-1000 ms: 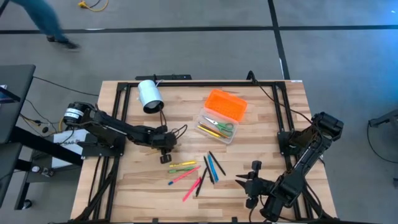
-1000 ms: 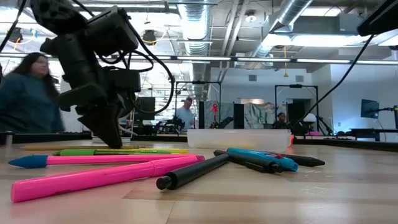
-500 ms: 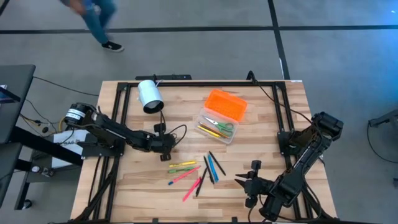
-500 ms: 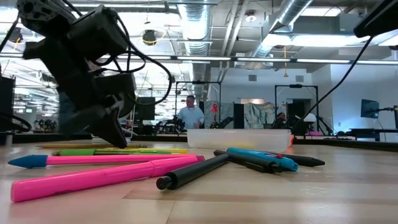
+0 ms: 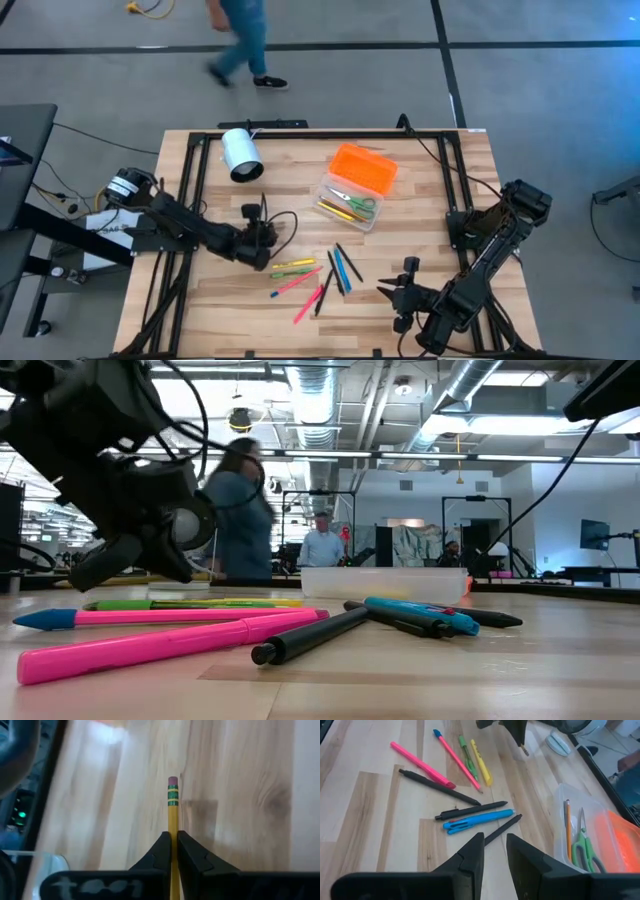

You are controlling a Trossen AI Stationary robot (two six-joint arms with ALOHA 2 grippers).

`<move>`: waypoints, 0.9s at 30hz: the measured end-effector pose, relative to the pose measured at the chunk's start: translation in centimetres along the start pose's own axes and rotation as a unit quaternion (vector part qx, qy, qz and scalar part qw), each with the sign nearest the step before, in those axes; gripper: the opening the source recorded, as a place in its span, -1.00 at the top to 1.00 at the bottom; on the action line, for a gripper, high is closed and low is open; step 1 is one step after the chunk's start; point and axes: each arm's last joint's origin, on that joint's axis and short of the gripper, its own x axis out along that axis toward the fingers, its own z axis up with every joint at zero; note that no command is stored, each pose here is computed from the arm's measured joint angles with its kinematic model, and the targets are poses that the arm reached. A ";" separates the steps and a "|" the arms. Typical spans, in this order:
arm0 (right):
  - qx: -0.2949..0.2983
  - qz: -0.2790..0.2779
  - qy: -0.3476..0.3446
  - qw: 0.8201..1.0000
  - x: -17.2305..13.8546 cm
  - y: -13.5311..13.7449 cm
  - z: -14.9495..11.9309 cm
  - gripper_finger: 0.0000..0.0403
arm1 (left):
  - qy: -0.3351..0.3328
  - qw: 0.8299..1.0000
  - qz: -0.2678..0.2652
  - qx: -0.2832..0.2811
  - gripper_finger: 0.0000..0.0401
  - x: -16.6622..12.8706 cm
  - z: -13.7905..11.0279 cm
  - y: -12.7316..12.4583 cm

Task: Pick & place school supplies into a supply box
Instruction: Put the yellow pencil into the supply box

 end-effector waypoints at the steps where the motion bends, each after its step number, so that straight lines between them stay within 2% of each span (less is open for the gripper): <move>1: 0.000 -0.001 0.000 1.000 0.0 0.0 0.0 0.62 | -0.003 1.000 0.002 0.002 1.00 -0.2 0.2 -0.1; 15: 0.000 -0.001 0.001 1.000 0.1 0.0 0.0 0.62 | -0.076 0.995 0.038 0.049 1.00 -2.3 5.2 0.1; 27: 0.000 -0.001 0.001 1.000 0.1 0.0 0.0 0.62 | -0.157 0.984 0.062 0.051 1.00 -1.7 8.5 1.7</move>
